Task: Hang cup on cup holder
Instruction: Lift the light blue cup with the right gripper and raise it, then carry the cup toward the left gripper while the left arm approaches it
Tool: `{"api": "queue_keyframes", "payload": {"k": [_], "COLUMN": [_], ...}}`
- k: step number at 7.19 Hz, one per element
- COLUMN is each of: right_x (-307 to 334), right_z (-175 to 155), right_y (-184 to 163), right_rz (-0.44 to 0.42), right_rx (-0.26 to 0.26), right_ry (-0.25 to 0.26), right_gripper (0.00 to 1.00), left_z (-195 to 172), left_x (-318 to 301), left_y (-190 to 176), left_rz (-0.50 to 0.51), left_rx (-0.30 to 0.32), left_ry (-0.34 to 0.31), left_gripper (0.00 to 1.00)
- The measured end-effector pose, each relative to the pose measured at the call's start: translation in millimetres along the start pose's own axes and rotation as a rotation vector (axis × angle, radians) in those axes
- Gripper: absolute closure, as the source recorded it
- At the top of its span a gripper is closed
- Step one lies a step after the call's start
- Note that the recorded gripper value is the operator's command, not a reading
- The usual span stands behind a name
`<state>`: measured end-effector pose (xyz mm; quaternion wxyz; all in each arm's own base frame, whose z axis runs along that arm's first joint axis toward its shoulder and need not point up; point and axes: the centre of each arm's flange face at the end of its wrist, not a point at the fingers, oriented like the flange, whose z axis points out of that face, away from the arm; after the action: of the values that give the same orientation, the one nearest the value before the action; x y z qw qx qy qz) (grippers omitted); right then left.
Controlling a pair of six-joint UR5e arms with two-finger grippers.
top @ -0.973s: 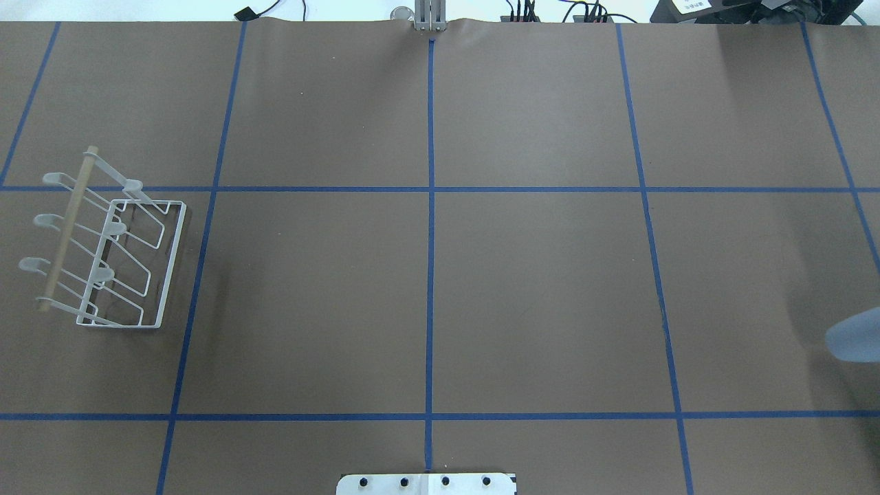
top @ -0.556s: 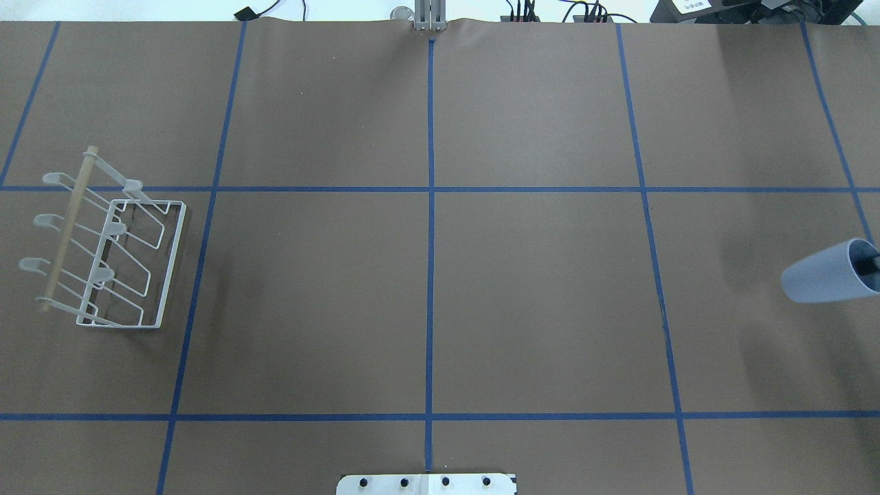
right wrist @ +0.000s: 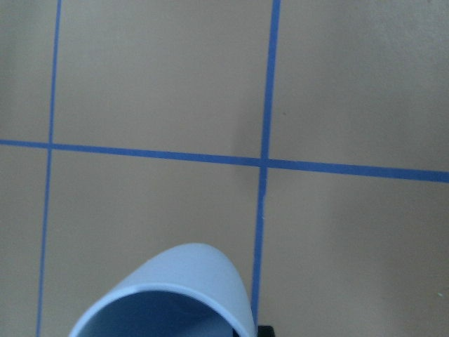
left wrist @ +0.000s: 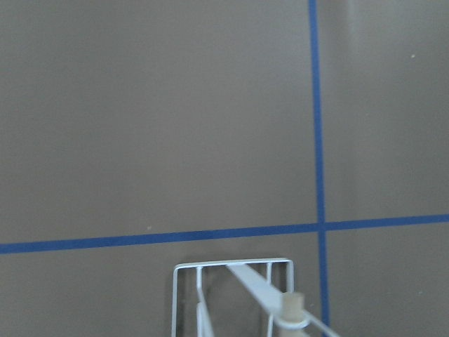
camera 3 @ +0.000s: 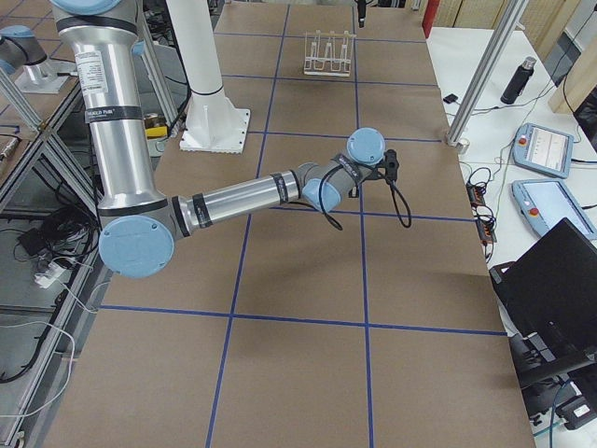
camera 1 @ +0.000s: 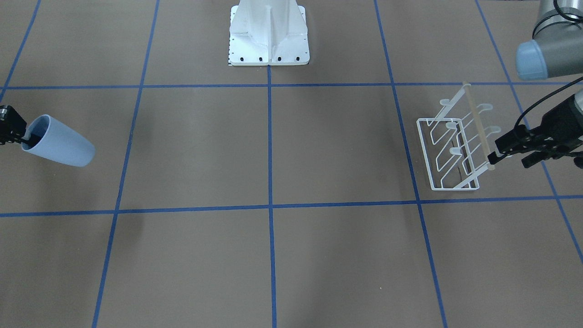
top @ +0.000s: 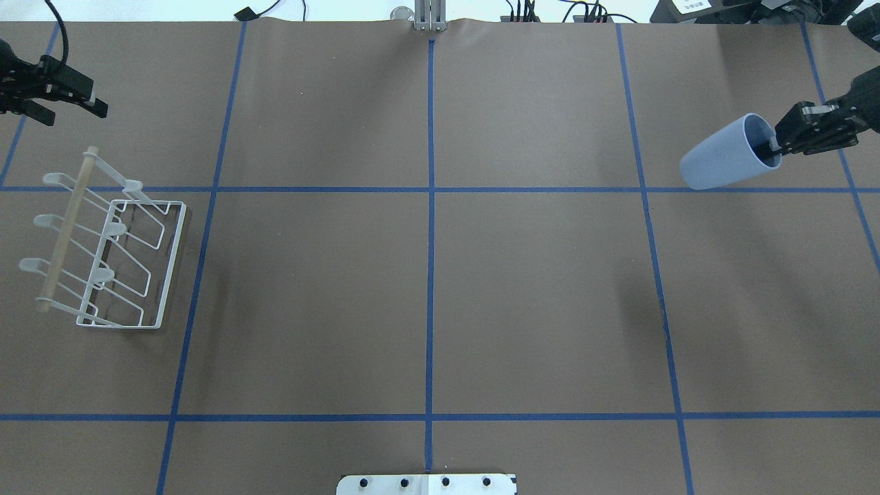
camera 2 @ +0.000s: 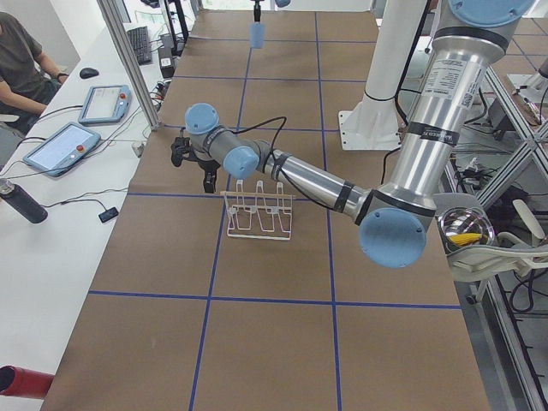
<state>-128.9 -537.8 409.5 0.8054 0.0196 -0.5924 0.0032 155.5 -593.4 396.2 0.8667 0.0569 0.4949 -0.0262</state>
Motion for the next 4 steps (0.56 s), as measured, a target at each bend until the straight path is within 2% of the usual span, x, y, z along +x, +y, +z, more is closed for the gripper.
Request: {"api": "queue_keyframes", "payload": {"k": [1,2,4], "right_x": [-27.4,-45.0,-70.0], "right_z": [-0.6,-2.6,18.2], "right_y": [-10.9,-15.9,-14.8], "right_rz": [0.046,0.086,0.137], "right_rx": [0.02,0.062,0.21], "right_ry": [-0.008,0.0,0.014], "right_gripper": [1.0,1.0,1.0], "left_z": [5.3,11.8,19.7], "left_x": [25.2,42.2,58.0], "left_y": [-4.8,-6.0,-4.9], "left_rz": [-0.016,-0.025,-0.023], "left_rx": [0.017,0.037,0.056], "left_ry": [0.001,-0.001,0.0], "left_gripper": [0.02,0.02,0.02]}}
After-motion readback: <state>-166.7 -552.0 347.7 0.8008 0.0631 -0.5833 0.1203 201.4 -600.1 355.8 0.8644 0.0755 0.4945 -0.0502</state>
